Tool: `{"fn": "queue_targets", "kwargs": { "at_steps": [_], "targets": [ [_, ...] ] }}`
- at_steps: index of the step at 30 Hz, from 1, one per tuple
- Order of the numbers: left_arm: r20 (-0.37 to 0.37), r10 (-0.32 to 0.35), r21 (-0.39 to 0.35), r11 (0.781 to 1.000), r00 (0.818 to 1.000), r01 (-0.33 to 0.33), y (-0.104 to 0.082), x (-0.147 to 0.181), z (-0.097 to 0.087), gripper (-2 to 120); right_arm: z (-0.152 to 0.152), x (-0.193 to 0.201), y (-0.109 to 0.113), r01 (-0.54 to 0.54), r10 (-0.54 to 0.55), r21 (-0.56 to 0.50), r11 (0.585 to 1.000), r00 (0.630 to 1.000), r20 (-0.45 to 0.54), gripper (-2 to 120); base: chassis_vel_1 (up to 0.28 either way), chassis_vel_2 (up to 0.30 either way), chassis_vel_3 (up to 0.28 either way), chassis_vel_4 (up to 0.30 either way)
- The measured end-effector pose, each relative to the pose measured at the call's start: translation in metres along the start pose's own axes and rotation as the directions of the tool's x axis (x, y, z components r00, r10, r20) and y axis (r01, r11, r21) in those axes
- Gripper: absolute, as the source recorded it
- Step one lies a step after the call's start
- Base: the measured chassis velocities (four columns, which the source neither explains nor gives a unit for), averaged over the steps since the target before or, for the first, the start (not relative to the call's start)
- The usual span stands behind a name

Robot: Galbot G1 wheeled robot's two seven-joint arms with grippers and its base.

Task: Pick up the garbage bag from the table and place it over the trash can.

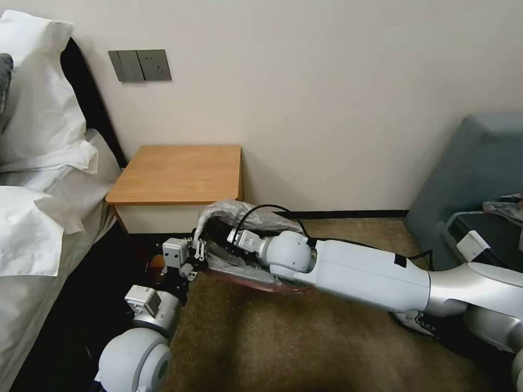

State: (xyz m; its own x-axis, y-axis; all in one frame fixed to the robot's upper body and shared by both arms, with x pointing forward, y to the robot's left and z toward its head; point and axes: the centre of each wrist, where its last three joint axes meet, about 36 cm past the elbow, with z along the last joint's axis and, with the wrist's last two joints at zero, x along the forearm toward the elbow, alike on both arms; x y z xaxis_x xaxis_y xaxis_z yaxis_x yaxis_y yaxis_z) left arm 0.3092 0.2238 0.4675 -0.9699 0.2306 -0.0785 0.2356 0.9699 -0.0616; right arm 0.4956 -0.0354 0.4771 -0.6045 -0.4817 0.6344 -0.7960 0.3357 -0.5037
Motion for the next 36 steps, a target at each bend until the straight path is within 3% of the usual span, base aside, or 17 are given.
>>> {"fn": "queue_targets", "kwargs": {
  "at_steps": [11, 24, 31, 36],
  "targets": [
    [-0.018, -0.006, -0.01, 1.0, 1.0, 0.006, 0.004, -0.002, 0.004, 5, -0.007, 0.015, 0.0, 0.012, -0.013, 0.025, 1.0, 1.0, 0.027, 0, 0.0, 0.0, 0.0, 0.0],
    [-0.078, -0.058, -0.007, 0.998, 0.995, 0.058, 0.014, -0.009, 0.031, 5, -0.013, 0.044, 0.004, 0.058, -0.058, -0.004, 0.998, 0.996, 0.07, 0, 0.0, 0.0, 0.0, 0.0],
    [-0.128, -0.086, 0.061, 0.994, 0.988, 0.095, 0.015, -0.013, 0.043, 5, -0.02, 0.07, 0.005, 0.089, -0.077, -0.101, 0.991, 0.99, 0.117, 0, 0.0, 0.0, 0.0, 0.0],
    [-0.182, -0.109, 0.138, 0.981, 0.977, 0.135, 0.014, -0.013, 0.048, 5, -0.023, 0.095, 0.006, 0.134, -0.098, -0.24, 0.961, 0.983, 0.155, 0, 0.0, 0.0, 0.0, 0.0]
  ]
}}
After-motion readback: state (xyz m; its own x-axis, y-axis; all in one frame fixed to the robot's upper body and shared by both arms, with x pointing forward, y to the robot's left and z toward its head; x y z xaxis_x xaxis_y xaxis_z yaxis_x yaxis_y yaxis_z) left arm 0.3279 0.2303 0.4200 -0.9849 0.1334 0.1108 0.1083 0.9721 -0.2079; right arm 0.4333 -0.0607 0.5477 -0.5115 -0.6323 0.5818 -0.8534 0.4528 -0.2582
